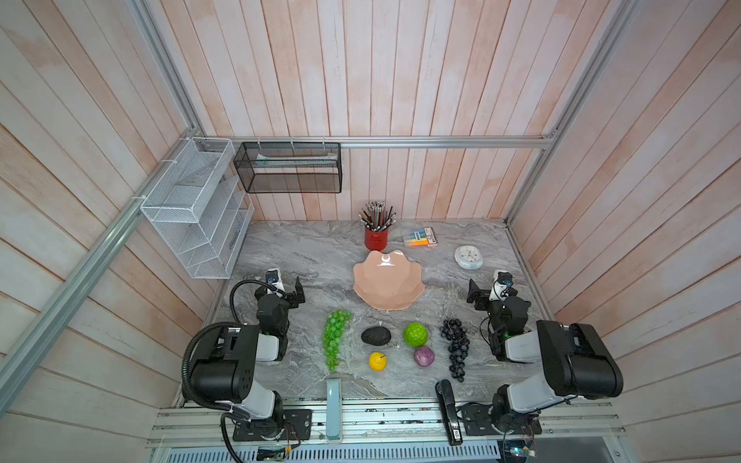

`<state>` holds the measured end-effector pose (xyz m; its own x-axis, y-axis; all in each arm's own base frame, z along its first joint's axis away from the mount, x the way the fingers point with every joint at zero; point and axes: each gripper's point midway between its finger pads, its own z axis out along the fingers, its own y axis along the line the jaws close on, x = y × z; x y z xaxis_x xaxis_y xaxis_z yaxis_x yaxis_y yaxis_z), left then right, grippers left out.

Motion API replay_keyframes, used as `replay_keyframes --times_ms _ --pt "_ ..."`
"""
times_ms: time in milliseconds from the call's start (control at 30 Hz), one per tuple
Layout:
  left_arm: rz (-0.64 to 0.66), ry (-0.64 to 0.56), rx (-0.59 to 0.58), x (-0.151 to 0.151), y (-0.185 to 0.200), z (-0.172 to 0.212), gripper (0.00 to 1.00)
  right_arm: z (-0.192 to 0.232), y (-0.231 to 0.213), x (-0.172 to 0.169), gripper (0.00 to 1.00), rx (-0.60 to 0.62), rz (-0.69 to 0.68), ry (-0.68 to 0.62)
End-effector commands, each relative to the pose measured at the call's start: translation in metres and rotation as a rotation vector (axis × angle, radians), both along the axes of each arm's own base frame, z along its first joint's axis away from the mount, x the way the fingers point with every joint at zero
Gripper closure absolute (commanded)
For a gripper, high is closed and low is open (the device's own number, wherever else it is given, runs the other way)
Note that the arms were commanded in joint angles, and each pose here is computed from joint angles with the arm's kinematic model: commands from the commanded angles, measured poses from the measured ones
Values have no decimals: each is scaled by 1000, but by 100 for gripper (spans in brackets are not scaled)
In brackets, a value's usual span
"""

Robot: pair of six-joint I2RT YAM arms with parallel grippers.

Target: Place and organize the fake fruits in the fruit bowl

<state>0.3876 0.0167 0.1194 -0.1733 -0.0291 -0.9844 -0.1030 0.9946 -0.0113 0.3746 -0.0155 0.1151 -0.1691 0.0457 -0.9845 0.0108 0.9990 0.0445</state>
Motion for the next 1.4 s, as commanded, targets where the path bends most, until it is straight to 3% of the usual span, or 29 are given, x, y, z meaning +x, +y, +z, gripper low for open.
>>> replay_keyframes --times_ms 0,1300,1367 --pt "-10 -35 -4 0 -1 9 0 9 0 4 2 -4 -6 -22" --pt "-10 -35 -4 1 0 9 0 10 -1 4 2 -5 -8 -23" --pt "16 -45 -7 0 3 11 0 14 -10 4 2 4 -68 -39"
